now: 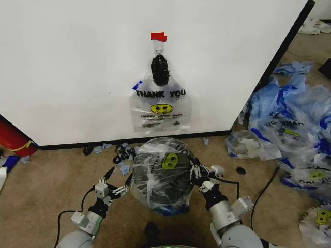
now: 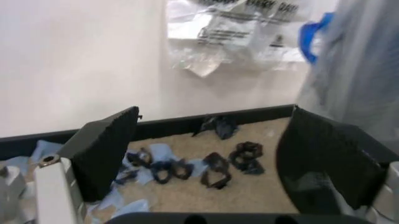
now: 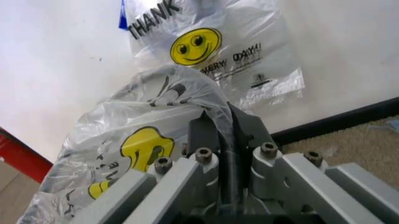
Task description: Pick up the garbage bag from the wall and place it over the trash bin.
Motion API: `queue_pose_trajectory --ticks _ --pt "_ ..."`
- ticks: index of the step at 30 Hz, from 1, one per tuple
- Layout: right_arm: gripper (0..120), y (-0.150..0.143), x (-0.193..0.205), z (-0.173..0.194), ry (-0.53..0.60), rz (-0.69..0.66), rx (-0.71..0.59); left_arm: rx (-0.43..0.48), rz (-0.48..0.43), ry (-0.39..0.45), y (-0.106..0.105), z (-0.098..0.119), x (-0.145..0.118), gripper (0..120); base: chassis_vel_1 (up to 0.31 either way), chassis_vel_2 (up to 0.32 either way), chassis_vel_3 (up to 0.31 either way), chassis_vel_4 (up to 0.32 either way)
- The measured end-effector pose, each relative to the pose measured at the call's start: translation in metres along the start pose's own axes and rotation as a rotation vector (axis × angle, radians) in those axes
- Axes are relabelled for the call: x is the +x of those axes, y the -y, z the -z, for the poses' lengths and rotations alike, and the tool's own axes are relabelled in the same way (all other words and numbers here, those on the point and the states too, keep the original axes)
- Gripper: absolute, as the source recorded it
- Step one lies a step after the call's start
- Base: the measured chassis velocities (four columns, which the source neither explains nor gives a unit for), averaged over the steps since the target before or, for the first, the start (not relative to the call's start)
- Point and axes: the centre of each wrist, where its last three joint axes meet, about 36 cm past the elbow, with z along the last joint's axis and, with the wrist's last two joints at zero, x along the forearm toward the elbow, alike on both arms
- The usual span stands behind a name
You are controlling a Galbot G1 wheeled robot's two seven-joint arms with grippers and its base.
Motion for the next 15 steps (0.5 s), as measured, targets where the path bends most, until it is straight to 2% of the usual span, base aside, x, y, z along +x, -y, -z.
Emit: queue_pose_trajectory --ticks 4,5,8,9,10,12,13,15 --pt "1 0.003 0.001 -0.001 0.001 -0.004 0.002 -0.02 0.032 -0.007 -0.003 0.002 -0.002 98 0.0 0.0 0.0 0.0" --pt "1 0.006 0.001 -0.002 0.004 -0.007 0.004 -0.049 0.096 -0.01 -0.006 0.006 -0.006 98 0.0 0.0 0.0 0.0" --pt "1 0.011 0.0 -0.005 0.014 -0.01 0.012 -0.069 0.187 0.005 -0.007 0.018 -0.015 96 0.0 0.0 0.0 0.0" --pt "1 0.012 0.0 -0.005 0.015 -0.011 0.013 -0.07 0.195 0.009 -0.007 0.021 -0.016 96 0.0 0.0 0.0 0.0" --pt "1 0.014 -0.002 -0.006 0.02 -0.013 0.016 -0.069 0.212 0.03 -0.007 0.033 -0.023 94 0.0 0.0 0.0 0.0" --pt "1 0.014 -0.002 -0.006 0.02 -0.013 0.017 -0.068 0.213 0.032 -0.007 0.034 -0.023 93 0.0 0.0 0.0 0.0" --pt "1 0.016 -0.003 -0.007 0.023 -0.013 0.02 -0.062 0.218 0.055 -0.005 0.048 -0.029 91 0.0 0.0 0.0 0.0" --pt "1 0.018 -0.005 -0.008 0.028 -0.012 0.023 -0.057 0.219 0.076 -0.004 0.061 -0.034 87 0.0 0.0 0.0 0.0"
